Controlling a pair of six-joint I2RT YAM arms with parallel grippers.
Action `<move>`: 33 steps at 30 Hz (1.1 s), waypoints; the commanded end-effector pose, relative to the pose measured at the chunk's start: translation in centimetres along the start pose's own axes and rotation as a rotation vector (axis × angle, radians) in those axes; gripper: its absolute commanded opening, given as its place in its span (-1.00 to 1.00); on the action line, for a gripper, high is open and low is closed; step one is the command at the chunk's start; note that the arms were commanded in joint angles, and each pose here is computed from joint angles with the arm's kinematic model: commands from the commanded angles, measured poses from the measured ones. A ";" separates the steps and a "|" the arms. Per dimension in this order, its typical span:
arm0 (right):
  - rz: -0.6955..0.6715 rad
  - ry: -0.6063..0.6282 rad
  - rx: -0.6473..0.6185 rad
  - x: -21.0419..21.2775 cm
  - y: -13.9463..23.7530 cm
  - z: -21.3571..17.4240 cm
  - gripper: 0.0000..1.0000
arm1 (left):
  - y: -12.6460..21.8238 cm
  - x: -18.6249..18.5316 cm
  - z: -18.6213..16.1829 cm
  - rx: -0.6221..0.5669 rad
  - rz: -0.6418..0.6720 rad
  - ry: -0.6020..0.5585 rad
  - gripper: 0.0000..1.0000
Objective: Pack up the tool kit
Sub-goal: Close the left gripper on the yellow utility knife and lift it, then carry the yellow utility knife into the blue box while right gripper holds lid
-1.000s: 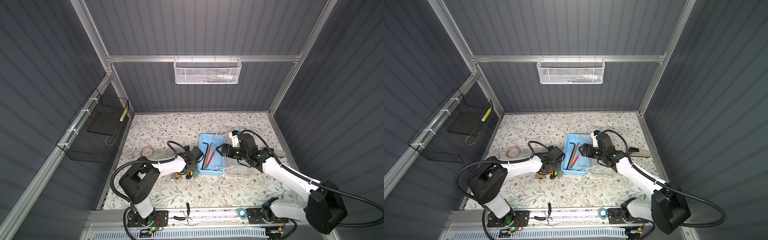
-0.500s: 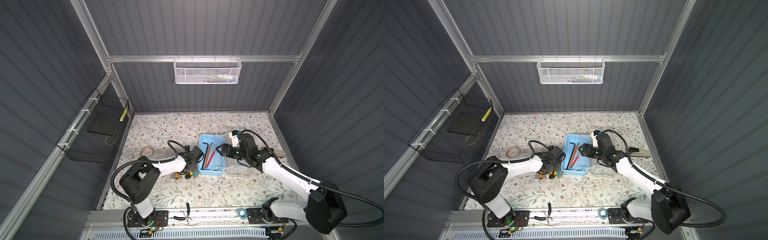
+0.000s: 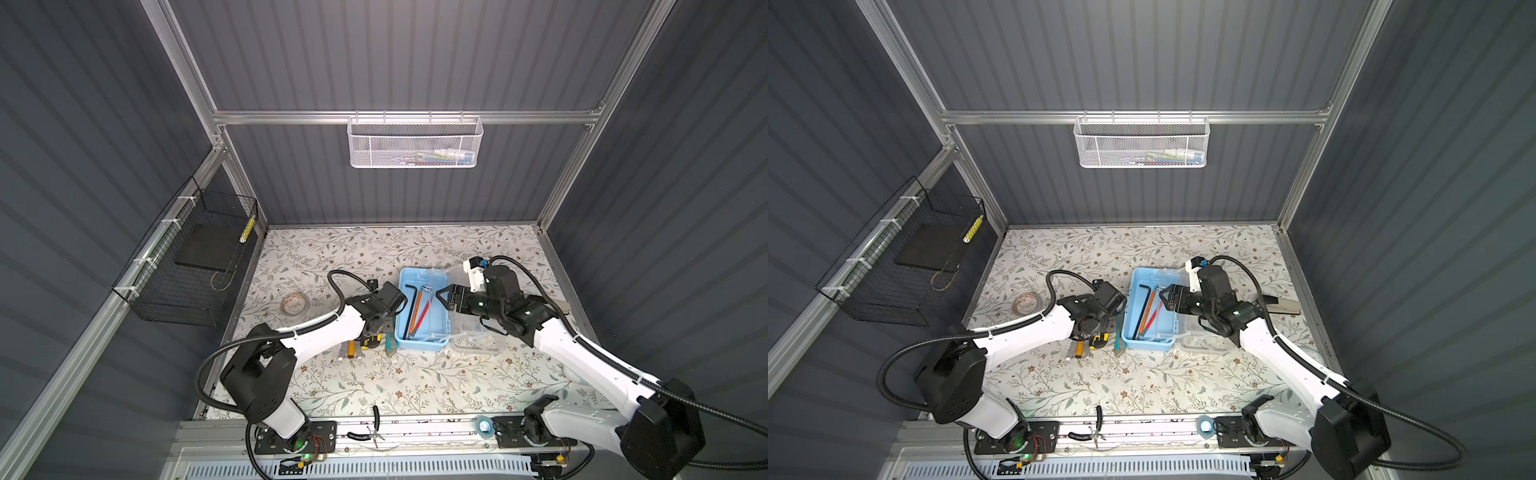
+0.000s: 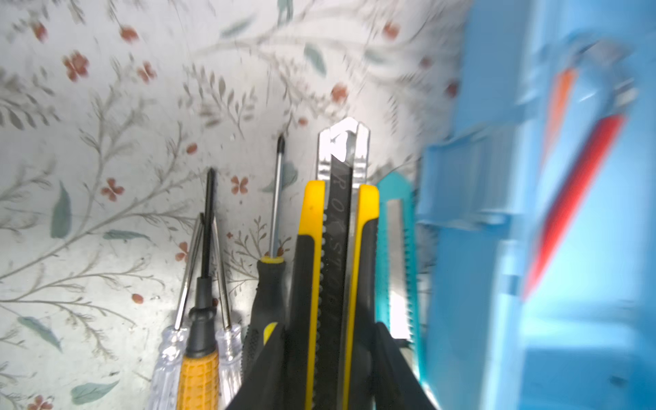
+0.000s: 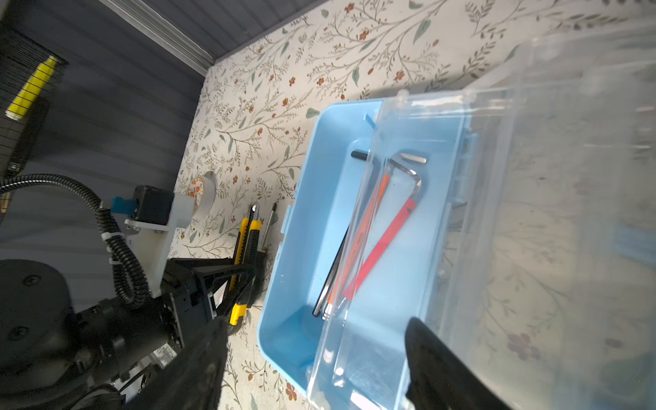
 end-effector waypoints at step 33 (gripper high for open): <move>-0.059 -0.060 -0.166 -3.4 5.7 0.9 0.60 | 0.8 -23.2 3.1 -0.002 -0.578 0.036 -0.45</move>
Point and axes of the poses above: each gripper's point midway between its finger pads, its own y axis back along the fingers, its own x axis along the line the jaws close on, z = x × y, the point moved 1 cm from there along y, back along the fingers, and after that the axes turned 6 degrees about y, right-handed, at the moved point
